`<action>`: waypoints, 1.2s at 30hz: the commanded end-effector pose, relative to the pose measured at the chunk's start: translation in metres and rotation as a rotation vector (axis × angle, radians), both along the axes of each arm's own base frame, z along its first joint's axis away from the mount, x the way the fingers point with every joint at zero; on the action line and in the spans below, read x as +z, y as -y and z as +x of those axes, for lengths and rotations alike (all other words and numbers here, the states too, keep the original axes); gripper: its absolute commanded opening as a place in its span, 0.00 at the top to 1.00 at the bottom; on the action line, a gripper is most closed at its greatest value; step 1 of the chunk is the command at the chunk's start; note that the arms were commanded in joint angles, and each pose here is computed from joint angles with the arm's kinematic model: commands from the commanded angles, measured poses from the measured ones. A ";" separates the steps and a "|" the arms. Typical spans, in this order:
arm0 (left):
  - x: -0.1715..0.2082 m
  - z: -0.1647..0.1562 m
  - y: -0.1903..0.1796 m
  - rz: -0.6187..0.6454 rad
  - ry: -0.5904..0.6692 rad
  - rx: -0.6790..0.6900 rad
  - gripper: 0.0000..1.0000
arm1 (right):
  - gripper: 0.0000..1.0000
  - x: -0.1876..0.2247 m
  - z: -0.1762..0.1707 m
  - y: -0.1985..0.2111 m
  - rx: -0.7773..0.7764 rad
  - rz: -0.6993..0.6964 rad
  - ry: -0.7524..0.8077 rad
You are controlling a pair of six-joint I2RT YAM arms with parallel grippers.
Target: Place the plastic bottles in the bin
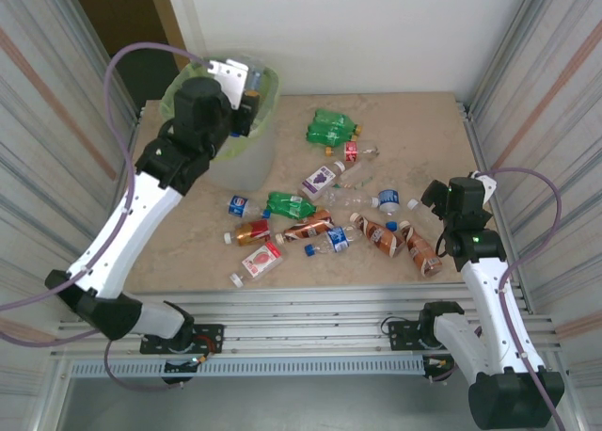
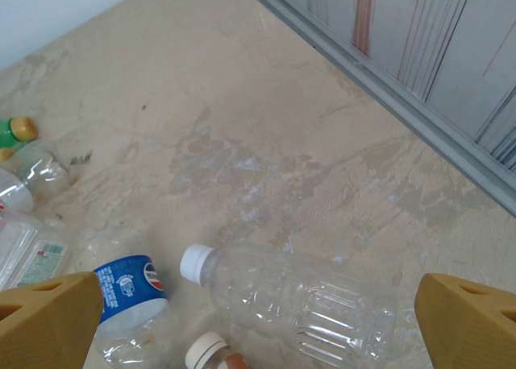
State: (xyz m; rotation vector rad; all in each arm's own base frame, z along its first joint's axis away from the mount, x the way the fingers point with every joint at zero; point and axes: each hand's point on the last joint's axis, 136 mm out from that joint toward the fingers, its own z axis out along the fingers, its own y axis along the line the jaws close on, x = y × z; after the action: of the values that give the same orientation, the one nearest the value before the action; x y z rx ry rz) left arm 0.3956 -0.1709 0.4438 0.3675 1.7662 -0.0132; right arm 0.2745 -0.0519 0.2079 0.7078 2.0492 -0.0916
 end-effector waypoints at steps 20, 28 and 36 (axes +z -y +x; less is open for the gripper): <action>-0.095 0.135 -0.086 0.084 -0.364 0.097 0.66 | 0.02 0.013 0.004 -0.003 -0.002 0.018 -0.002; -0.134 0.142 -0.093 0.099 -0.472 0.095 0.66 | 0.02 0.013 0.001 -0.003 -0.009 0.024 -0.004; -0.166 0.149 -0.095 0.119 -0.545 0.106 0.66 | 0.02 0.011 0.000 -0.003 -0.013 0.032 -0.013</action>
State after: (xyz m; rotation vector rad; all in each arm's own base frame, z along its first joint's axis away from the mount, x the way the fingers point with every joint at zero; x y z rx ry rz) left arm 0.5441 -0.0758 0.2774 0.3574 2.3260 0.0775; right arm 0.2757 -0.0514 0.2094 0.7179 2.0781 -0.0966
